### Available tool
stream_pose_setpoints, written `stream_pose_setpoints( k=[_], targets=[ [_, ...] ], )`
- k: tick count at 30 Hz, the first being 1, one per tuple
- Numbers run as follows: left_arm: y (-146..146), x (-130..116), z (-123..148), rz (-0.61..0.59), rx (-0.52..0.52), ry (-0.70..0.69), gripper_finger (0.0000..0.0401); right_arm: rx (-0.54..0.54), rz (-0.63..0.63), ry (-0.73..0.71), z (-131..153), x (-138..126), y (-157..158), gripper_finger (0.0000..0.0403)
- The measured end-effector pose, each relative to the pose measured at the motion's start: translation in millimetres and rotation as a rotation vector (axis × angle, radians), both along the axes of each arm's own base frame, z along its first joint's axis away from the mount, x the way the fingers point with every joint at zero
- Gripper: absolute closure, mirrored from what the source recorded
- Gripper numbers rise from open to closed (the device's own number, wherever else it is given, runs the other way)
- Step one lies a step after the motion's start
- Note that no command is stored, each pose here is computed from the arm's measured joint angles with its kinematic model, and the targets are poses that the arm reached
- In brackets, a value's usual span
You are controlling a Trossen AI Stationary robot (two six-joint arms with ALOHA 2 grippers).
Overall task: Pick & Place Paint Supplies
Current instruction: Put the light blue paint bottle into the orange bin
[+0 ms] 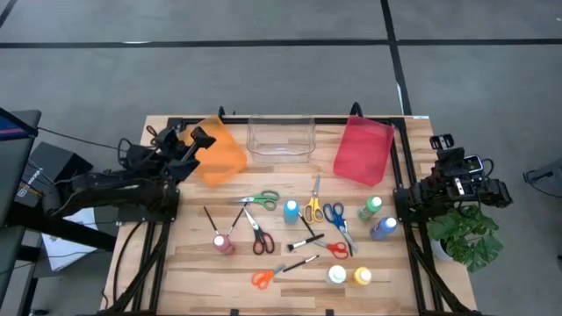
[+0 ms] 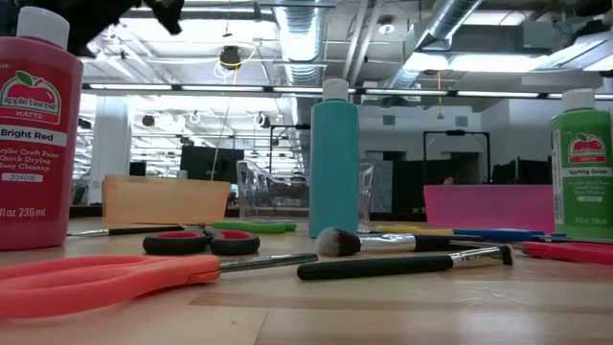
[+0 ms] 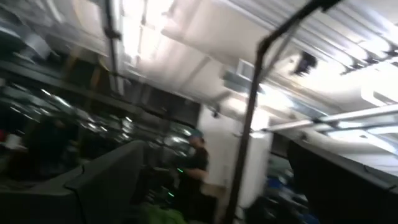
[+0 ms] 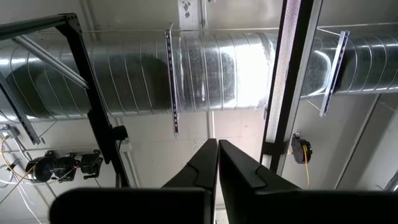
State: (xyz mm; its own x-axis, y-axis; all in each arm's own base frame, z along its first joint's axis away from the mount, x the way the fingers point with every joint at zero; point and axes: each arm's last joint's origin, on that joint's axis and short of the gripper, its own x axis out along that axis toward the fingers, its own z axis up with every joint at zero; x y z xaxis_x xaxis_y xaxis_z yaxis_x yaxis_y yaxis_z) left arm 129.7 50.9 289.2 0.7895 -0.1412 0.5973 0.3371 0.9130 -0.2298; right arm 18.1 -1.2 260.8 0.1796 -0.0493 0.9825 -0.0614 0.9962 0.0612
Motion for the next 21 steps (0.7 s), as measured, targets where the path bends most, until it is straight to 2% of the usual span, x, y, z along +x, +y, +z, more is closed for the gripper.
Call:
stream_pose_setpoints(
  k=[3,5,11,15,21],
  targets=[
    [-4.0,-1.7,21.0,-0.027,0.025,0.037,0.0004,0.0,0.0,0.001,-0.1,0.1,0.0,0.039],
    [-6.5,-5.1,34.7,0.001,0.036,0.083,0.0004,0.0,0.0,0.001,-0.1,0.1,0.0,0.039],
    [-15.2,-26.0,64.3,0.265,-0.051,0.288,0.0004,0.0,0.0,0.001,-0.1,0.1,0.0,0.039],
    [-23.1,-42.0,69.6,0.377,-0.112,0.341,0.0004,0.0,0.0,0.0,0.0,0.0,0.0,0.039],
    [-32.4,-54.2,60.3,0.452,-0.181,0.409,0.0004,0.0,0.0,0.001,-0.1,0.1,0.0,0.039]
  ],
)
